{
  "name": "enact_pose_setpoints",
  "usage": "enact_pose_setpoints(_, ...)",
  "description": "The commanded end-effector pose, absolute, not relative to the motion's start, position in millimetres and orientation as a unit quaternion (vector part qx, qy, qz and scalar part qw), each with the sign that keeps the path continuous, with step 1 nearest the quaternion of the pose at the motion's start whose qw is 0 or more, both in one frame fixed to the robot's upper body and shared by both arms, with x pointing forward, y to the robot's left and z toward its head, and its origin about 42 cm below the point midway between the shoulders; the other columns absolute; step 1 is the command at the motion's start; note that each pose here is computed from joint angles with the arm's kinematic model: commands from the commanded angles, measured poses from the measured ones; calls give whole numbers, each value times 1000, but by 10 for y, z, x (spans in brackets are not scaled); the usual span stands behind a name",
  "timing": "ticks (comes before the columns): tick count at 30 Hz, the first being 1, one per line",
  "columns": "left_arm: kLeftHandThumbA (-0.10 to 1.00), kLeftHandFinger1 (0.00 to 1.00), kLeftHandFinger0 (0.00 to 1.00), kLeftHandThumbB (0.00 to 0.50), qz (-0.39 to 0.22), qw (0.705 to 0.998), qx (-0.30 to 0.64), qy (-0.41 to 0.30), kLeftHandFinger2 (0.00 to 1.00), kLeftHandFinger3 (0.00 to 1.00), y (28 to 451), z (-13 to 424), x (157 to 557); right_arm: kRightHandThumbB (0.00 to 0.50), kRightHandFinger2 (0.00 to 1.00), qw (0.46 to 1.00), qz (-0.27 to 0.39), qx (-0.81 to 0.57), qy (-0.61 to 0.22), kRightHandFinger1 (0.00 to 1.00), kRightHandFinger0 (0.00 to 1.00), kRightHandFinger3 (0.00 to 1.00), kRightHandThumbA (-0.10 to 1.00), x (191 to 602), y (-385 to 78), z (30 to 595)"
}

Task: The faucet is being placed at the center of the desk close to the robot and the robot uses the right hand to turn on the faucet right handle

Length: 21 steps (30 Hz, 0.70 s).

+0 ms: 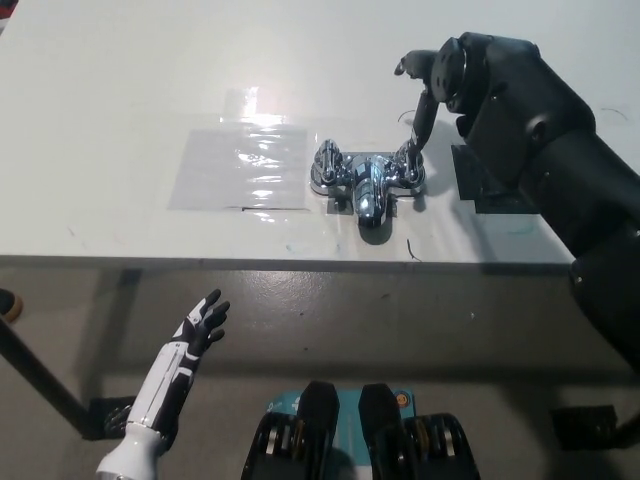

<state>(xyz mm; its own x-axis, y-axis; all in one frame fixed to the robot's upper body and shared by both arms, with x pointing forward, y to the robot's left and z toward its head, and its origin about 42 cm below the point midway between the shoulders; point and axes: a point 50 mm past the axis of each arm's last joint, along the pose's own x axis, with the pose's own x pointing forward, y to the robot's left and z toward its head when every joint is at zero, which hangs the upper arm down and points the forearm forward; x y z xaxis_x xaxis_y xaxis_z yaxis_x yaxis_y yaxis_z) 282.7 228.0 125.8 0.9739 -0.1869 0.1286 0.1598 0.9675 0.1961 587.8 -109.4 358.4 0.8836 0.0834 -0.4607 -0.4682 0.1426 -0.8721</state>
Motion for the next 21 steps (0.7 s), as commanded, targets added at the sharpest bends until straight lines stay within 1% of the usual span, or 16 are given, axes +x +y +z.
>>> enact_pose_setpoints(1,1000,1000,1000,119,-99,985,105,-94,1000,1000,2276,1378,2883,319,1000,738,168,-646,95,1000,1000,1000,1000,5923,-990,4017)
enact_pose_setpoints(4,1000,1000,1000,121,-100,986,99,-91,1000,1000,2275,1382,2888,323,1000,740,168,-643,100,1000,1000,1000,1000,5925,-992,4028)
enact_pose_setpoints(5,1000,1000,1000,110,-101,985,107,-94,1000,1000,2281,1378,2891,324,1000,745,168,-638,99,1000,1000,1000,1000,5925,-992,4035)
enact_pose_setpoints(6,1000,1000,1000,115,-101,984,112,-97,1000,1000,2284,1378,2896,324,1000,746,168,-637,97,1000,1000,1000,1000,5927,-993,4041)
enact_pose_setpoints(7,1000,1000,1000,132,-100,984,113,-95,1000,1000,2284,1379,2901,324,1000,746,166,-638,95,1000,1000,1000,1000,5930,-995,4053)
enact_pose_setpoints(9,1000,1000,1000,139,-99,984,111,-94,1000,1000,2288,1368,2904,317,1000,753,162,-631,92,1000,1000,1000,1000,5931,-990,4092)
enact_pose_setpoints(10,1000,1000,1000,139,-99,985,111,-94,1000,1000,2287,1368,2903,318,1000,761,158,-622,93,1000,1000,1000,1000,5932,-990,4117)
enact_pose_setpoints(11,1000,1000,1000,131,-99,984,113,-96,1000,1000,2287,1368,2903,312,1000,761,158,-622,93,1000,1000,1000,1000,5931,-984,4148)
enact_pose_setpoints(13,1000,1000,1000,132,-98,984,111,-97,1000,1000,2283,1365,2902,299,1000,760,164,-622,91,1000,1000,1000,1000,5932,-980,4185)
enact_pose_setpoints(14,1000,1000,1000,138,-99,985,108,-95,1000,1000,2282,1367,2902,303,1000,766,163,-615,91,1000,1000,1000,1000,5931,-983,4208)
enact_pose_setpoints(15,1000,1000,1000,137,-99,984,110,-96,1000,1000,2282,1368,2902,320,1000,778,152,-603,89,1000,1000,1000,1000,5931,-992,4232)
enact_pose_setpoints(17,1000,1000,1000,128,-100,985,109,-94,1000,1000,2275,1362,2890,312,1000,788,148,-591,89,1000,1000,1000,1000,5930,-1005,4241)
enact_pose_setpoints(20,1000,1000,1000,128,-100,984,114,-93,1000,1000,2276,1366,2888,313,1000,764,146,-624,74,1000,1000,1000,1000,5928,-1013,4293)
enact_pose_setpoints(21,1000,1000,1000,128,-100,984,114,-94,1000,1000,2276,1363,2888,304,1000,761,147,-628,71,1000,1000,1000,1000,5925,-1011,4308)
